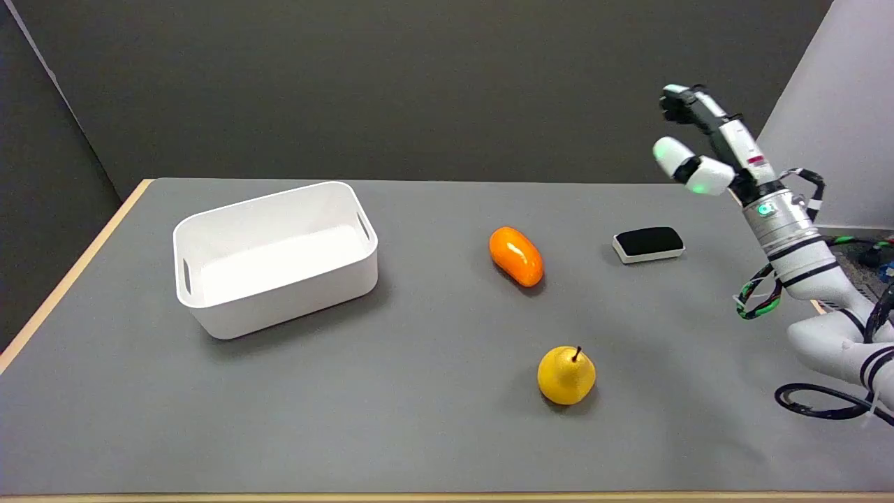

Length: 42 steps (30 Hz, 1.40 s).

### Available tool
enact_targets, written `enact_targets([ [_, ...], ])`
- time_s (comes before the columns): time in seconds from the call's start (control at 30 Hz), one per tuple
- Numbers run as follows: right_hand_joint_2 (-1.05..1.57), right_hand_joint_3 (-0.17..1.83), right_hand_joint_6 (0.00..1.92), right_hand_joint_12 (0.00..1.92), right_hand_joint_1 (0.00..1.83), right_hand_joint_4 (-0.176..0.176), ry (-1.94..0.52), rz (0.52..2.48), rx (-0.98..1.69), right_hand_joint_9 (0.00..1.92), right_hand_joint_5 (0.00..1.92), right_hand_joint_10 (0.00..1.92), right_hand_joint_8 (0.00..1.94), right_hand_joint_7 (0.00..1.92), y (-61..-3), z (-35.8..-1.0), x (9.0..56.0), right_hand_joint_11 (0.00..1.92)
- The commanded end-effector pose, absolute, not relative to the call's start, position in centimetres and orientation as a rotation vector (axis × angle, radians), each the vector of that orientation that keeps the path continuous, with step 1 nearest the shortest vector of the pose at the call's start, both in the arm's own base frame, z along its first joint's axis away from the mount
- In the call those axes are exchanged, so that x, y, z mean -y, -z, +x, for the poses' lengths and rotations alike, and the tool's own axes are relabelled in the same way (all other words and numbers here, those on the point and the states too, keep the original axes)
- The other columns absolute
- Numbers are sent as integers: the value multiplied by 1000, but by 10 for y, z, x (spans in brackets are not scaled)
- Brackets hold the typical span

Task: Pick up mango.

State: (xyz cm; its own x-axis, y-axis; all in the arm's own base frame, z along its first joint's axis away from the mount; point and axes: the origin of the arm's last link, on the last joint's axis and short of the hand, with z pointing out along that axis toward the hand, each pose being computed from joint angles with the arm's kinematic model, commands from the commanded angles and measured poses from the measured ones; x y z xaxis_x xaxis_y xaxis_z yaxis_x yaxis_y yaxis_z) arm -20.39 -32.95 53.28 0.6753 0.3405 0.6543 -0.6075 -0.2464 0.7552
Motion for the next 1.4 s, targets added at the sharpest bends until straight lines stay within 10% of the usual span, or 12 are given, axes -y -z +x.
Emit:
enact_targets([
  [0.03, 592, 929, 480, 1072, 405, -110, -215, 1723, 106, 120, 185, 779, 451, 236, -484, -204, 339, -1],
  [0.8, 543, 897, 505, 1055, 285, -157, 127, 1303, -10, 38, 176, 730, 429, 179, -268, -218, 368, -1],
  [1.4, 557, 867, 547, 1145, 241, -176, 47, 1272, -43, 77, 199, 783, 480, 233, -233, -201, 367, 0],
])
